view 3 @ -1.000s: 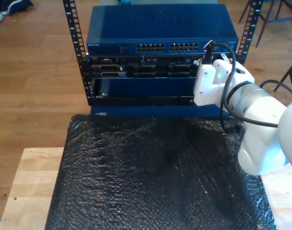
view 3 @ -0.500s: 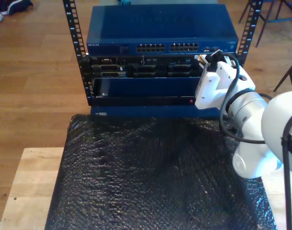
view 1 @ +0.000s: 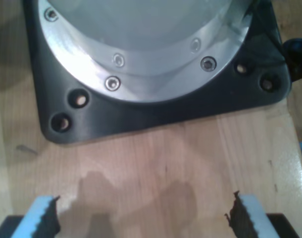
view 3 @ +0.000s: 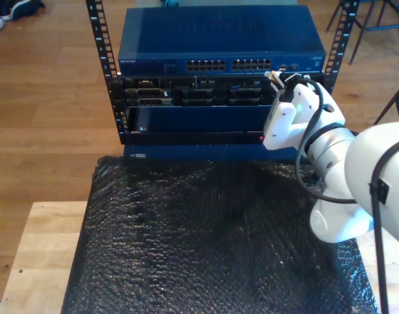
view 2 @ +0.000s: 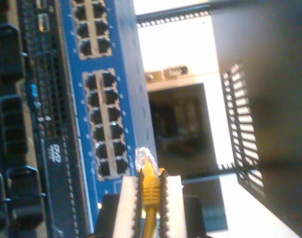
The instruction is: Grab the cable and plug it in
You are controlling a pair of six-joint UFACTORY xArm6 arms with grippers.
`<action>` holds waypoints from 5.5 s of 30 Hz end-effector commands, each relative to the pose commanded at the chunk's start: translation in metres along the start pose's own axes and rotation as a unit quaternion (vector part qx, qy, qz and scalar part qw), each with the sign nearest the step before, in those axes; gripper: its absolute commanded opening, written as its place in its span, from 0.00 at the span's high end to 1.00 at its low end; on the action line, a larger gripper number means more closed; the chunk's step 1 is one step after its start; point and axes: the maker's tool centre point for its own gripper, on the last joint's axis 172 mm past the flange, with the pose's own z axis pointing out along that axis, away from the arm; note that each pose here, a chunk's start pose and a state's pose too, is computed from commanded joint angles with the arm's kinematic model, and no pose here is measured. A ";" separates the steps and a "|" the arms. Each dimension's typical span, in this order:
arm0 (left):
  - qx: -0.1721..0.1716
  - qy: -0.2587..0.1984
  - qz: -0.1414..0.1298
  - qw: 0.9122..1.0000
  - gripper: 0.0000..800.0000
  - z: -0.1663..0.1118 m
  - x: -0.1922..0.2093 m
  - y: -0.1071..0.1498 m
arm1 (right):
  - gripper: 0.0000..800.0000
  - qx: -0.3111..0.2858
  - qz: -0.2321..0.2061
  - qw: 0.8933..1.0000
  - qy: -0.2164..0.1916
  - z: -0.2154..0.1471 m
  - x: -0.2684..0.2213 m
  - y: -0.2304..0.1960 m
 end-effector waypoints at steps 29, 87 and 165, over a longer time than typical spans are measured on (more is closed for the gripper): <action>0.000 0.000 0.000 1.000 0.00 0.000 0.000 0.000 | 1.00 -0.080 -0.049 0.993 -0.077 0.005 -0.017 -0.014; 0.000 0.000 0.000 1.000 0.00 0.000 0.000 0.000 | 1.00 -0.090 -0.084 0.976 -0.177 0.039 -0.024 -0.033; 0.000 0.000 0.000 1.000 0.00 0.000 0.000 0.000 | 1.00 -0.066 -0.064 0.975 -0.202 0.049 -0.021 -0.045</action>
